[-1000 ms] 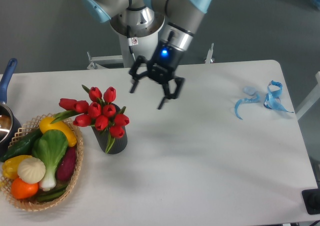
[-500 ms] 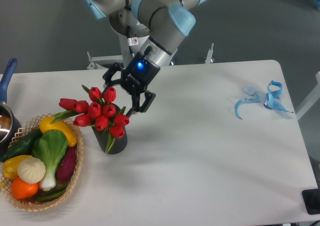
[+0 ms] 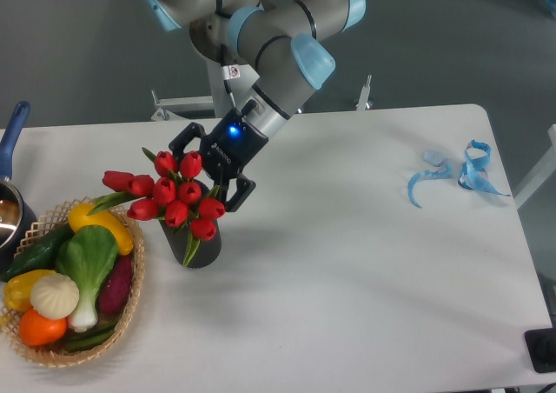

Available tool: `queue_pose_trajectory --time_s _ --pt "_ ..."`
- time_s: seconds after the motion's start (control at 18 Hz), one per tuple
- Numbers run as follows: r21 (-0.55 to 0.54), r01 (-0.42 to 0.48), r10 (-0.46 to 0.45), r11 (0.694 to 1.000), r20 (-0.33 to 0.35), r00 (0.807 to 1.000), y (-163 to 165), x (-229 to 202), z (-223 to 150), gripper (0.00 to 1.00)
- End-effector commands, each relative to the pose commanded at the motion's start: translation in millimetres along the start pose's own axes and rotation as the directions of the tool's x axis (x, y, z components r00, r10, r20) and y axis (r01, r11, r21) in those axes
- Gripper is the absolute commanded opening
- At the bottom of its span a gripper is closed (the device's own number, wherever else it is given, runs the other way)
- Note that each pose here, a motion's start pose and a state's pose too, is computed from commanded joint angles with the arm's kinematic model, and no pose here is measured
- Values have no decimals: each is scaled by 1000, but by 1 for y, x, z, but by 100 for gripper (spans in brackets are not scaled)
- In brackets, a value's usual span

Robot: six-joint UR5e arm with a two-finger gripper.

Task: Pick up the flowers from the vase
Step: 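Close the gripper around the tulip stems below the blooms, then lift the gripped tulips up out of the black vase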

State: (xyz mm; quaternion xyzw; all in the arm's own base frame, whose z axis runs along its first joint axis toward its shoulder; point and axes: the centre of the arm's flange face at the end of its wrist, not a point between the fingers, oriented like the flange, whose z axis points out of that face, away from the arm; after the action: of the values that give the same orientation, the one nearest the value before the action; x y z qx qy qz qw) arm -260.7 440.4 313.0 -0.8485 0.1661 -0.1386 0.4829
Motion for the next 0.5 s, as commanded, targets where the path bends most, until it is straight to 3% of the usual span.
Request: queue_pose_trajectory --time_s 0.5 --pt "56 -1 -1 998 21 1000 -28 -4 -17 0"
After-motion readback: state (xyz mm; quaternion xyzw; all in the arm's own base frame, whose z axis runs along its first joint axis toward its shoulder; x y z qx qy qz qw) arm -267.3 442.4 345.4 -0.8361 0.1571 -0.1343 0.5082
